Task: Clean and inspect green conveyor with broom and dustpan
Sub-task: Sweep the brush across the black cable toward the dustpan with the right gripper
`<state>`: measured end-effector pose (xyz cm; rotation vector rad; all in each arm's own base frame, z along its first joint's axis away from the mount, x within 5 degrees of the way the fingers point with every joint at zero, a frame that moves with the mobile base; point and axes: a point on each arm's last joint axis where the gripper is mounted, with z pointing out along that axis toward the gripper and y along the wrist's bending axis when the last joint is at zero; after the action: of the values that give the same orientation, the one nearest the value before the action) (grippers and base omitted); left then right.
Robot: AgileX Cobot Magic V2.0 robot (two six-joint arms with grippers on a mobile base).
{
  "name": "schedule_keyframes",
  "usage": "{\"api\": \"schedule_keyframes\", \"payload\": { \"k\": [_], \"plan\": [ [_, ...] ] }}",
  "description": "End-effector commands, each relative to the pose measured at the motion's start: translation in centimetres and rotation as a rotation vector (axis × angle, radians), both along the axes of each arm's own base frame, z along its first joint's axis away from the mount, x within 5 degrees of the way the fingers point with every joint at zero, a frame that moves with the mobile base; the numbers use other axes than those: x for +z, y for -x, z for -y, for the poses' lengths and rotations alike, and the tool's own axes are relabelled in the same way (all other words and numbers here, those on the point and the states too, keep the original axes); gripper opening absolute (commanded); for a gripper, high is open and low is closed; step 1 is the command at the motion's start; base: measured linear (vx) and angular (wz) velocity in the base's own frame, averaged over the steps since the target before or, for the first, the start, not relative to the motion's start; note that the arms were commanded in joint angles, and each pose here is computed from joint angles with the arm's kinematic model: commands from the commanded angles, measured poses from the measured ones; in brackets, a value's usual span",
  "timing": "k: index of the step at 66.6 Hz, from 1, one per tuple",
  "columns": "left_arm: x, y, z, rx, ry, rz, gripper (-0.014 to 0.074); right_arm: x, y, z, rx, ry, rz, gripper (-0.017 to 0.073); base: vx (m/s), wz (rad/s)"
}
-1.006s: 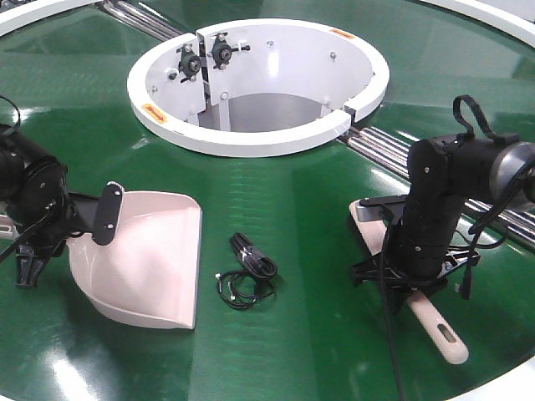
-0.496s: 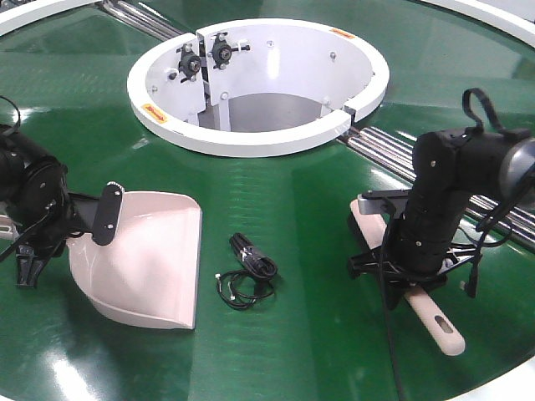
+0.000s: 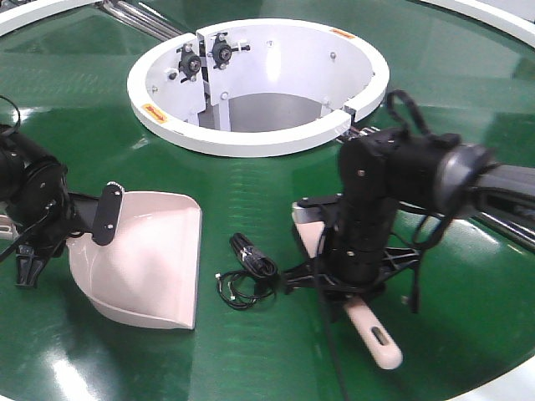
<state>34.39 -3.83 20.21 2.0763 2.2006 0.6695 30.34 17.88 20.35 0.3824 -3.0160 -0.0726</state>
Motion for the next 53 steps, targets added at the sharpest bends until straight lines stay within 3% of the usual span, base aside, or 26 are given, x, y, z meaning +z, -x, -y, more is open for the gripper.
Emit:
{"api": "schedule_keyframes", "payload": {
  "k": [1, 15, 25, 39, 53],
  "plan": [
    [2.2, -0.1, 0.2, -0.018, -0.005, 0.068, -0.0006, 2.4, 0.0, -1.1, -0.008, -0.006, 0.008, -0.0006, 0.00, 0.00],
    [2.2, -0.1, 0.2, -0.018, -0.005, 0.068, -0.0006, 1.8, -0.1, -2.9, -0.092, -0.081, -0.052, -0.0006, 0.00, 0.00],
    [2.2, -0.1, 0.2, -0.018, -0.005, 0.068, -0.0006, 1.0, 0.2, -3.8, -0.123, -0.094, -0.097, -0.0006, 0.00, 0.00],
    [2.2, -0.1, 0.2, -0.018, -0.005, 0.068, -0.0006, -0.7, 1.0, -6.2, -0.091, -0.095, -0.154, -0.0006, 0.00, 0.00],
    [2.2, -0.1, 0.2, -0.018, -0.005, 0.068, -0.0006, -0.4, 0.4, -10.5, -0.016, -0.192, -0.143, -0.0006, 0.00, 0.00]
  ]
}}
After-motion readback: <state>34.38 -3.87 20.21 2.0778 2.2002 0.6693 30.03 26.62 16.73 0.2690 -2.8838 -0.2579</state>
